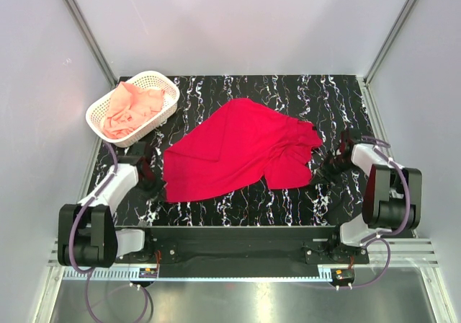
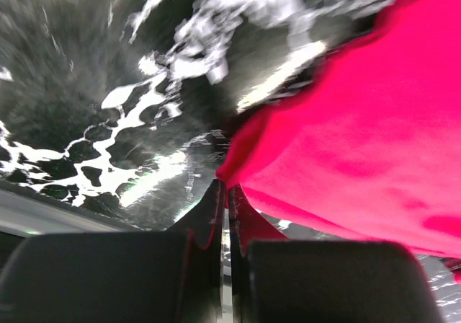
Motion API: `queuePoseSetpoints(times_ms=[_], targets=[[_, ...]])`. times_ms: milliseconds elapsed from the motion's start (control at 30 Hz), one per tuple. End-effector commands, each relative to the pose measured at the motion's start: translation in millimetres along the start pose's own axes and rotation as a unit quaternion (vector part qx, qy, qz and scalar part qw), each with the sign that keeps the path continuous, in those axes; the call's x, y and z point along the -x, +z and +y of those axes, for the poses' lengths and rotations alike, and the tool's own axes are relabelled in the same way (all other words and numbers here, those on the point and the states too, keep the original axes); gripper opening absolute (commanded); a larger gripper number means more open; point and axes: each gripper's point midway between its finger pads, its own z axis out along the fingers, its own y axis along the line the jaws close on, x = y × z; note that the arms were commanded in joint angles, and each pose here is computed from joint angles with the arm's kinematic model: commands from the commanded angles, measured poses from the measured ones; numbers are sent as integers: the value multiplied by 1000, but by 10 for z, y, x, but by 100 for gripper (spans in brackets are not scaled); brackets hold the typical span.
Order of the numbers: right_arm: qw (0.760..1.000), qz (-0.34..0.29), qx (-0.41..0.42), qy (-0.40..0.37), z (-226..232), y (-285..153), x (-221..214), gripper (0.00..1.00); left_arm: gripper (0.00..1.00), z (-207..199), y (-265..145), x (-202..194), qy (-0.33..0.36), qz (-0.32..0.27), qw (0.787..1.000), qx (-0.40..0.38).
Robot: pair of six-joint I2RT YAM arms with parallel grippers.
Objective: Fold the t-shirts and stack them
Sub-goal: Flatten the tshirt out
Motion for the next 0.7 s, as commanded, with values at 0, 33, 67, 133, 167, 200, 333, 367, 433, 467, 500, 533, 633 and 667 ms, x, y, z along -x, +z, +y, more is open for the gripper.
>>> queuePoseSetpoints(times_ms=[0, 33, 67, 133, 167, 200, 333, 367, 433, 467, 500, 533, 633, 667], targets=[[996, -69, 33, -41, 367, -498, 251, 0, 0, -411, -562, 568, 37, -117, 991, -55], [991, -112, 49, -50, 564, -826, 366, 0, 0, -494, -793, 658, 44, -147, 985, -78], [988, -131, 58, -52, 661, -994, 412, 0, 0, -556, -968, 722, 48, -166, 981, -92], [979, -181, 84, -48, 942, -1478, 530, 0, 0, -721, -1508, 876, 45, -218, 965, -135], [975, -196, 90, -45, 1020, -1628, 565, 0, 0, -756, -1663, 911, 41, -231, 961, -145], [971, -213, 97, -44, 1099, -1785, 601, 0, 0, -775, -1835, 925, 35, -240, 958, -155], [934, -319, 149, -56, 1569, -2768, 766, 0, 0, -1051, -2698, 980, 36, -280, 928, -242], [926, -338, 155, -62, 1642, -2955, 781, 0, 0, -1148, -3036, 1015, 39, -300, 913, -273], [895, -400, 179, -83, 1870, -3569, 803, 0, 0, -1246, -3343, 989, 56, -308, 899, -308], [881, -423, 190, -91, 1945, -3794, 793, 0, 0, -1315, -3618, 998, 60, -324, 883, -334], [866, -451, 194, -93, 1992, -4013, 804, 0, 0, -1367, -3765, 956, 71, -323, 874, -355], [833, -497, 215, -112, 2124, -4436, 757, 0, 0, -1390, -3885, 948, 80, -330, 867, -364], [763, -585, 243, -130, 2258, -5177, 643, 0, 0, -1402, -4349, 948, 92, -366, 839, -391], [747, -601, 251, -132, 2278, -5324, 596, 0, 0, -1362, -4392, 966, 91, -373, 841, -381]])
